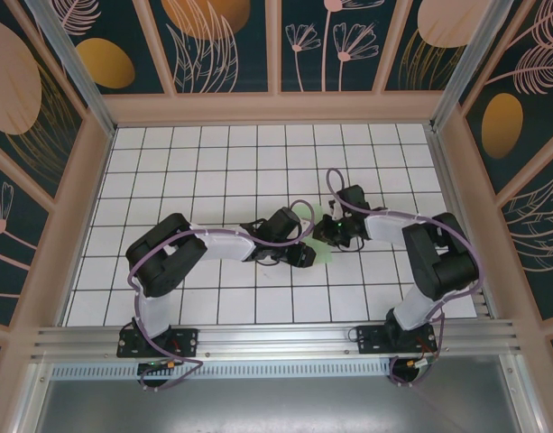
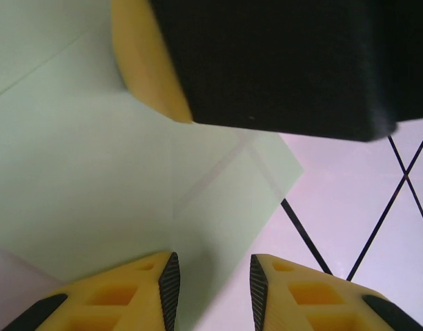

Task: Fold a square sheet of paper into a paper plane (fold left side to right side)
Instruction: Fold the triangle a second time at the center of the table.

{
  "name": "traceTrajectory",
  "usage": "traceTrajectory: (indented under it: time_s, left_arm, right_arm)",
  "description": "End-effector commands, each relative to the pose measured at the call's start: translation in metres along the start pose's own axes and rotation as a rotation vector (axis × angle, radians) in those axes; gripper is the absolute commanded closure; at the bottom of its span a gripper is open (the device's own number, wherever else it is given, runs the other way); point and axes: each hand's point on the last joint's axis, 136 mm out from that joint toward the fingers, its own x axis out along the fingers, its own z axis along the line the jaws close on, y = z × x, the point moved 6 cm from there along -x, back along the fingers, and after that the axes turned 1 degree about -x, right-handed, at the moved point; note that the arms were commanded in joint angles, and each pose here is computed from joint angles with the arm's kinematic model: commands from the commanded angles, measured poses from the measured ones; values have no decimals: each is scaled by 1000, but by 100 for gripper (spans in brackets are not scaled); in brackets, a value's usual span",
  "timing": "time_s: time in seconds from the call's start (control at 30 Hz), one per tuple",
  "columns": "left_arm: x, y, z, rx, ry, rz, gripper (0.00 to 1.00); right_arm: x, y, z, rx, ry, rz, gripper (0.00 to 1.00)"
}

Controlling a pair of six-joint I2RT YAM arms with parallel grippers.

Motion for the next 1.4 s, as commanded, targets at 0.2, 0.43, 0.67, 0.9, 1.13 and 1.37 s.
traceTrajectory:
  time_s: [0.2,0.43,0.67,0.9,1.13,1.37]
  left_arm:
    - [-2,43,13,10,-46,156,64]
    - [-4,52,6,48,-13,184,63]
    - [-4,60,-1,81,7,207,63]
    - [-5,67,1,71,-4,215,63]
    - [-8,73,2,69,-6,224,63]
    - [-13,77,3,55,-9,214,63]
  right_arm:
    - [13,1,-16,37,122,43,85]
    - [18,5,-22,53,144,66,86]
    - [20,6,-25,58,150,72,86]
    - [21,7,-25,58,149,73,86]
    - [21,7,-25,58,149,75,86]
    - [23,3,-22,62,144,66,86]
